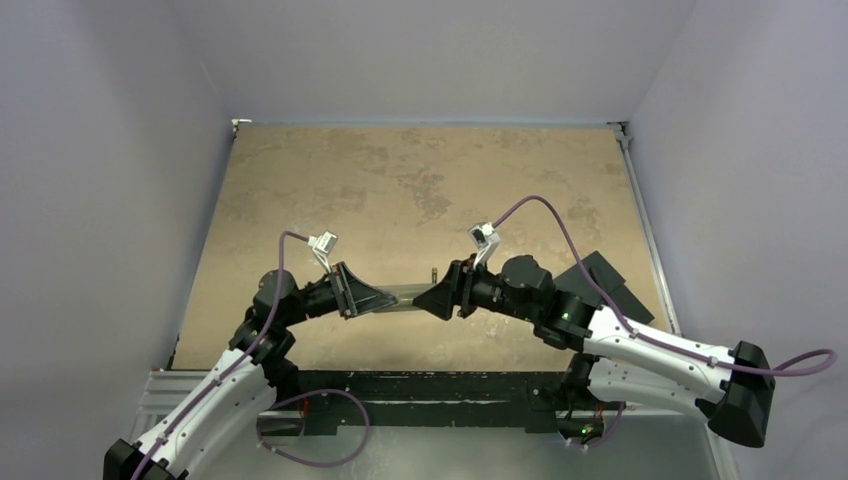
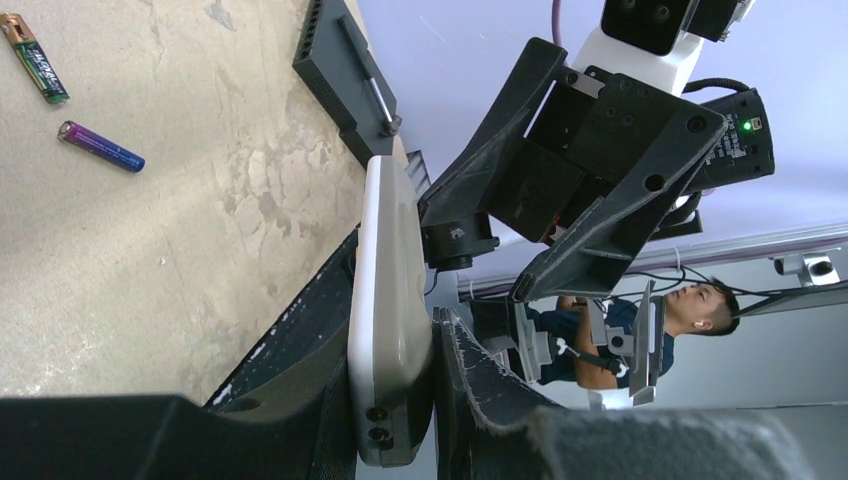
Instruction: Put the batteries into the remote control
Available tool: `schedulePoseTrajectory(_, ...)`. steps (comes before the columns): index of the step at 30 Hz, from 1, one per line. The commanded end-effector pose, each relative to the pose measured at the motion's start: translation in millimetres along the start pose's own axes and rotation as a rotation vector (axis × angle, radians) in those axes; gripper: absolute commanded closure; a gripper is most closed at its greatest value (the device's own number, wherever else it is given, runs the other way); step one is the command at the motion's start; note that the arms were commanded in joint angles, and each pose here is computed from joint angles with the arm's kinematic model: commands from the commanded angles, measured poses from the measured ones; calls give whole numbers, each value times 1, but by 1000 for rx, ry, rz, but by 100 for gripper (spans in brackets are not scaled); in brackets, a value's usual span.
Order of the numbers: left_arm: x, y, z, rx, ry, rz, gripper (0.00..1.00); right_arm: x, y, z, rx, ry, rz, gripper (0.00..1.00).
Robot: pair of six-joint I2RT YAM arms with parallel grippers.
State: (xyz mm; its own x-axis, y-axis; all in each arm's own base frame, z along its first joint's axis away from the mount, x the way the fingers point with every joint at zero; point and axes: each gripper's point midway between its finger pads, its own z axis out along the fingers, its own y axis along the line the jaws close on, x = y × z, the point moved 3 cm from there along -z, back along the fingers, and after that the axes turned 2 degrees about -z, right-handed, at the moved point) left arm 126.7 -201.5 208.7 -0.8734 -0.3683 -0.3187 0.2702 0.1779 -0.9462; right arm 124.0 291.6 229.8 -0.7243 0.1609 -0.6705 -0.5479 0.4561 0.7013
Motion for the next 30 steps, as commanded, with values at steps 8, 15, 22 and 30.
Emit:
schedulePoseTrajectory(8, -3, -50, -7, 164, 16, 155, 100, 6, -6, -10, 64, 28, -18, 36)
schedulePoseTrajectory(15, -3, -51, -7, 165, 20, 158, 100, 5, -10, -12, 85, 17, -19, 36)
schedulePoseTrajectory(22, -2, -51, -8, 166, 22, 158, 100, 1, -9, -13, 92, -2, -16, 36)
schedulePoseTrajectory(30, -1, -52, -8, 173, 24, 156, 100, -3, -8, -14, 96, -21, -12, 36)
